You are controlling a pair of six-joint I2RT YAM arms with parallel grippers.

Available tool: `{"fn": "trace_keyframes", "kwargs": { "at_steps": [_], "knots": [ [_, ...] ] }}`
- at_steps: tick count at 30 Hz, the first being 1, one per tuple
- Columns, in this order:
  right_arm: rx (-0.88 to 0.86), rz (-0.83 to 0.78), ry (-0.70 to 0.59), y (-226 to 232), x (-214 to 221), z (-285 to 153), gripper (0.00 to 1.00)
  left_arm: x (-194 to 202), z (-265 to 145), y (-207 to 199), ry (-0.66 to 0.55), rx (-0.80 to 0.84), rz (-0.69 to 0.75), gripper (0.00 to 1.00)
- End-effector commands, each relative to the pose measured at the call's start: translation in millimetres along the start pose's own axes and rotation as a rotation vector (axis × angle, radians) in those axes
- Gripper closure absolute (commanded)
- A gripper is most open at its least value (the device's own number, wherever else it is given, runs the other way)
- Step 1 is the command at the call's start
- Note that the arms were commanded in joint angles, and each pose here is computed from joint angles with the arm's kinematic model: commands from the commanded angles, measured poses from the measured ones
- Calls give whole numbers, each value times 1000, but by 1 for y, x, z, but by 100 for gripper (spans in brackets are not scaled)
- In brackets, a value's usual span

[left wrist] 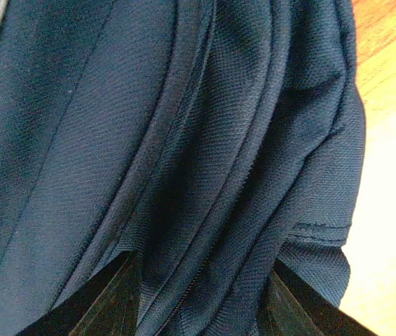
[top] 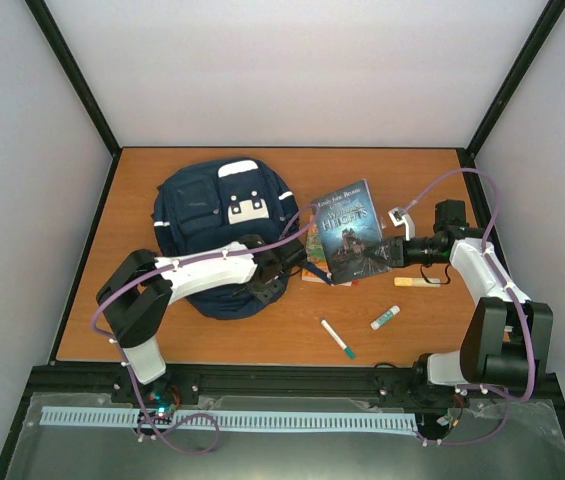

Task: Pack the student bag
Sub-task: Place the book in the student bag.

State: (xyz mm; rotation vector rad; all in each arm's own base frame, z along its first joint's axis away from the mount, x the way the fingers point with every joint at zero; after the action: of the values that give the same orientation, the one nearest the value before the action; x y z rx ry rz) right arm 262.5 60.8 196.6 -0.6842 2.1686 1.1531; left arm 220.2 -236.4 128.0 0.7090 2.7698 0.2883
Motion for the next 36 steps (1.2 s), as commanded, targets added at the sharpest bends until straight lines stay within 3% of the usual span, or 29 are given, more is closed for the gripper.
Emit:
{"fn": "trace_keyframes", "kwargs": {
  "at_steps": [1, 12, 18, 22, 27, 31, 36],
  "knots": [
    [-45, -114, -86, 11, -18, -8, 95, 5, -11, 12, -1, -81, 15, 54],
    [-46, -110, -85, 10, -17, -7, 95, 24, -14, 18, 44, -76, 21, 66],
    [-47, -110, -87, 11, -17, -8, 95, 22, -5, 14, 59, -79, 25, 60],
    [-42, -115, -87, 11, -17, -8, 95, 16, -3, 11, 49, -74, 24, 69],
    [-39, -112, -86, 11, -17, -8, 95, 4, -18, 17, -45, -98, 9, 81],
    [-40, -101, -85, 10, -16, -7, 96, -12, -39, 26, -153, -139, -10, 99],
    [-63, -122, -136, 26, -27, -16, 97, -33, -62, 35, -265, -194, -39, 99]
  ]
}}
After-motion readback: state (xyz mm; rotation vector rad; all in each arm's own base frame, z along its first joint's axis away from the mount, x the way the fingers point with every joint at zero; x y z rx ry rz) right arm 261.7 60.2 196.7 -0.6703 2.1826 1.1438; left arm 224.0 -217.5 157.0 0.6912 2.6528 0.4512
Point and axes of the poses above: each gripper's point midway between its finger pads, its own z axis out along the fingers, its own y axis along the line the jaws close on, x = y × z, the point moved 7 cm from there along -z, back along the fingers, and after that the axes turned 12 degrees about -z, right-handed, at the moved point
